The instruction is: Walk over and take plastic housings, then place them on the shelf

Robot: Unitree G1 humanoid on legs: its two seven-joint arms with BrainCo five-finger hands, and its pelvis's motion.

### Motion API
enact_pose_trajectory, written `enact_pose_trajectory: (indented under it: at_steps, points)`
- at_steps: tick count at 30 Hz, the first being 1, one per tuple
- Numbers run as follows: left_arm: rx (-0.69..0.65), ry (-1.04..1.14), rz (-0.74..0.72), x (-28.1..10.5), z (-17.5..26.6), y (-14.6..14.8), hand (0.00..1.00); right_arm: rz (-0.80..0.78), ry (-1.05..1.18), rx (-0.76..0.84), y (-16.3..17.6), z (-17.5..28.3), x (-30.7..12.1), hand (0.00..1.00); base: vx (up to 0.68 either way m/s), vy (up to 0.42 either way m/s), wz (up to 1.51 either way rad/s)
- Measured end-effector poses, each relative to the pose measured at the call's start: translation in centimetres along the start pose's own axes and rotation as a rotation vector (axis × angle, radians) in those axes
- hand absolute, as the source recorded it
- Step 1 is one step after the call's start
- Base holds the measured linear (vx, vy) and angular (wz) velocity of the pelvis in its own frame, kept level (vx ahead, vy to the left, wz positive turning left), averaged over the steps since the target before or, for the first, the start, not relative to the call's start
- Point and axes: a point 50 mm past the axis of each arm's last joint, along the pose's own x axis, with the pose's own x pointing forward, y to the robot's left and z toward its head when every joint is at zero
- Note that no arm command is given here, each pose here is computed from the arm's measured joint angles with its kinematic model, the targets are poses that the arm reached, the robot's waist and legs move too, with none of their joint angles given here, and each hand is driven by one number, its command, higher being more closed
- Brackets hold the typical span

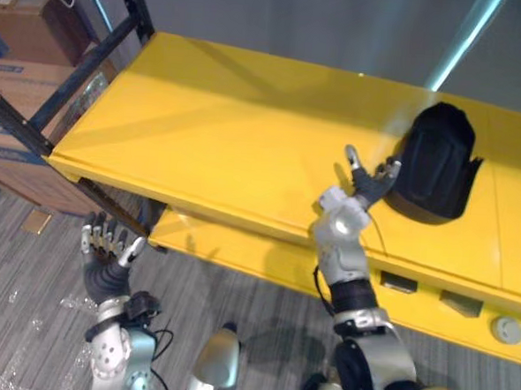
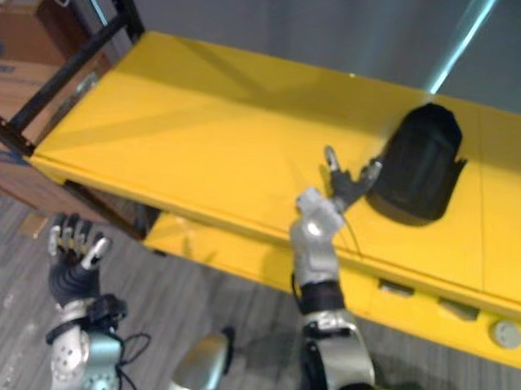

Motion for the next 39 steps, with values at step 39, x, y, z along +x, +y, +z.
enact_pose_trajectory:
  at_steps: [39]
  points:
    - [0.012,0.073,0.032,0.3,-2.0,-0.5,0.0,0.067,-0.005,-0.118,-1.4,-1.1,0.7,0.0,-0.01,0.011,-0.04]
